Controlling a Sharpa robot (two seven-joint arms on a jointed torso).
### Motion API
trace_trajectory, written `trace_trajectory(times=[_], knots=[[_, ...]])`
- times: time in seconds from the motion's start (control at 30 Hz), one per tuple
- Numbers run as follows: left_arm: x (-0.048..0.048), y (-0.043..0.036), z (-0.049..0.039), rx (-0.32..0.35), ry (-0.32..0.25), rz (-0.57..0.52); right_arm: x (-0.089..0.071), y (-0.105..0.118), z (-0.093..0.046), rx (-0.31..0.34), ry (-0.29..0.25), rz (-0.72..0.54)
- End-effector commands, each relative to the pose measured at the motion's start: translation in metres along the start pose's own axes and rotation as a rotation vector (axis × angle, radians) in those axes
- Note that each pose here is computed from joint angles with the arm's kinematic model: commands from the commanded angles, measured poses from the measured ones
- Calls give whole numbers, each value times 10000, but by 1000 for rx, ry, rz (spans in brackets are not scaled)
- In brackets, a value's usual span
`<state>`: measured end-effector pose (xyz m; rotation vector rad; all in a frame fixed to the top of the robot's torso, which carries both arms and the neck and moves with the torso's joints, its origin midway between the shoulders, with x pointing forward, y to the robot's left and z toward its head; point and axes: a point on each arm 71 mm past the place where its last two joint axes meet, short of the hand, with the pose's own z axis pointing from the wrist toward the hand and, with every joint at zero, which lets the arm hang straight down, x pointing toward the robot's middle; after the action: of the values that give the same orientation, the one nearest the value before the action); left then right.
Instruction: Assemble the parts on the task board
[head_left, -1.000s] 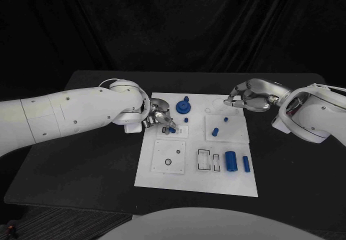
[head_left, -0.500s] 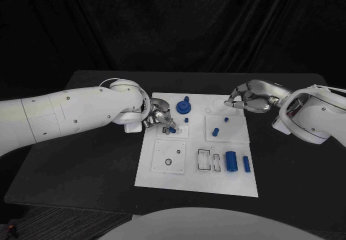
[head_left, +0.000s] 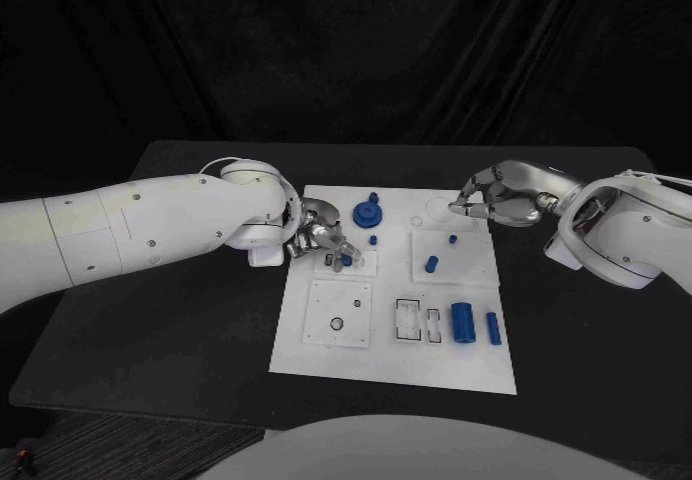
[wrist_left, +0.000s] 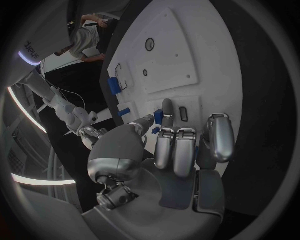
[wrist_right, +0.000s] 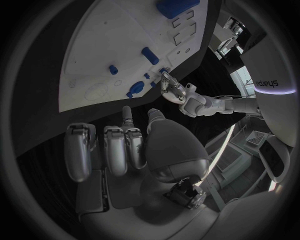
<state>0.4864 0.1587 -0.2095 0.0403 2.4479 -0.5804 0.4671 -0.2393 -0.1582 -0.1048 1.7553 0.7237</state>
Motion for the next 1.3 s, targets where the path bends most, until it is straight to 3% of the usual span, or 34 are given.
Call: trace_trajectory(times=[0.03, 0.47, 1.3], knots=[[49, 0, 18, 9, 29, 7, 14, -20, -2, 22, 7, 0], [47, 3, 17, 9, 24, 5, 24, -21, 1, 21, 11, 0], [14, 14, -20, 18, -43, -24, 34, -27, 2, 25, 20, 1]])
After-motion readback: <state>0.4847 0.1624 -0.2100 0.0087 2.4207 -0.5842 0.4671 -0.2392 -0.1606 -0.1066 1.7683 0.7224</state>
